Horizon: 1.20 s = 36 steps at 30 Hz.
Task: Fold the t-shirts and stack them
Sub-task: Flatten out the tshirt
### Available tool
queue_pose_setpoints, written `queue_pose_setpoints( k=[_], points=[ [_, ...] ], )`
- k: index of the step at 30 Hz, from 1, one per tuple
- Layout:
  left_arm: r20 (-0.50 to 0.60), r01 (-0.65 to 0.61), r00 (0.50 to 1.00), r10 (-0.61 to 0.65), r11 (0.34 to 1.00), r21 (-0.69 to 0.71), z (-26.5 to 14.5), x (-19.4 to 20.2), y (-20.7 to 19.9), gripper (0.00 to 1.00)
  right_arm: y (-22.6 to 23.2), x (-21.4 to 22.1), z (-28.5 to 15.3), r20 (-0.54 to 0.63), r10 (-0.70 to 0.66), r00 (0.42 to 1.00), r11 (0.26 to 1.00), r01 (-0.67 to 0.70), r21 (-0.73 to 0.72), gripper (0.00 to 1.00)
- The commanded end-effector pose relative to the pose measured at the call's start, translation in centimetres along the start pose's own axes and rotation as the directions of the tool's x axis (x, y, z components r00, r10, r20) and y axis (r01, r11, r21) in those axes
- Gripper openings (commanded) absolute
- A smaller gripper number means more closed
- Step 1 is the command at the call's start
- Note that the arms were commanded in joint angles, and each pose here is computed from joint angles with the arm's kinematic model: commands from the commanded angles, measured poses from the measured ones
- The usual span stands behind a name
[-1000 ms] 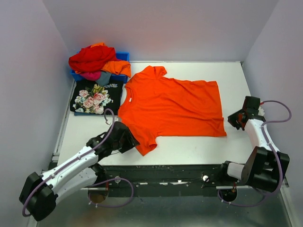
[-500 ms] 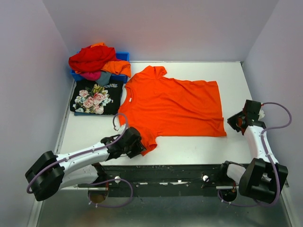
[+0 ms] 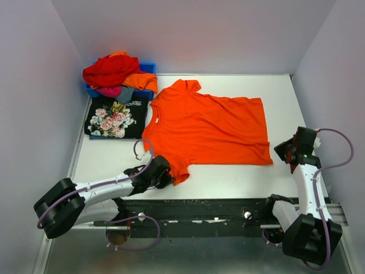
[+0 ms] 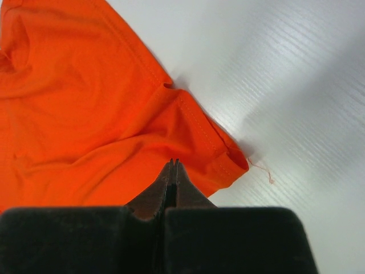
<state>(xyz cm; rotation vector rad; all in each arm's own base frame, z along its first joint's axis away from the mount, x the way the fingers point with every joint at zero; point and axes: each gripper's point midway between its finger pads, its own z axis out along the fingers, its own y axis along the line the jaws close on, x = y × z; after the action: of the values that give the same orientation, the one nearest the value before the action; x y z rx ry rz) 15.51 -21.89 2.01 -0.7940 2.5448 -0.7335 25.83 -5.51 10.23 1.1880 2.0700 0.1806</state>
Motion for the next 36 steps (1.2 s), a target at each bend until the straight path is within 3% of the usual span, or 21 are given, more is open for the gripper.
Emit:
queue_pose_setpoints(
  k=[1,6,11,12,15,20,24,36],
  points=[
    [0.056,-0.010,0.998,0.015,0.996,-0.086,0.9,-0.6,3.6,0.12,-0.5,1.7,-0.9,-0.054,-0.008,0.999,1.000,0.007,-0.020,0.01],
    [0.097,-0.060,0.992,0.076,0.985,-0.159,-1.2,-1.9,4.6,0.08,-1.1,2.9,-1.0,-0.080,-0.026,0.996,0.999,0.024,-0.028,0.01],
    [0.124,-0.098,0.985,0.121,0.980,-0.175,-4.8,-3.2,4.7,0.09,-2.0,4.7,-1.4,-0.188,-0.061,0.980,0.998,0.063,0.003,0.05],
    [0.139,-0.108,0.982,0.131,0.981,-0.161,-5.5,-3.6,4.3,0.10,-2.2,4.8,-1.4,-0.196,-0.066,0.978,0.997,0.070,0.014,0.08],
    [0.186,-0.124,0.971,0.148,0.983,-0.136,-7.4,-4.9,3.8,0.11,-2.7,5.3,-1.3,-0.223,-0.075,0.972,0.996,0.085,0.031,0.30],
    [0.225,-0.135,0.960,0.166,0.979,-0.150,-8.9,-6.4,3.7,0.11,-3.5,7.0,-1.6,-0.264,-0.031,0.964,0.998,0.045,0.048,0.33],
    [0.266,-0.157,0.945,0.191,0.977,-0.143,-9.8,-7.8,2.9,0.12,-4.0,7.3,-1.6,-0.238,-0.006,0.971,0.998,0.018,0.052,0.46],
    [0.311,-0.203,0.925,0.221,0.975,-0.090,-11.1,-10.3,0.0,0.13,-5.5,10.3,-0.9,-0.342,0.049,0.938,0.995,-0.014,0.103,0.38]
  ],
)
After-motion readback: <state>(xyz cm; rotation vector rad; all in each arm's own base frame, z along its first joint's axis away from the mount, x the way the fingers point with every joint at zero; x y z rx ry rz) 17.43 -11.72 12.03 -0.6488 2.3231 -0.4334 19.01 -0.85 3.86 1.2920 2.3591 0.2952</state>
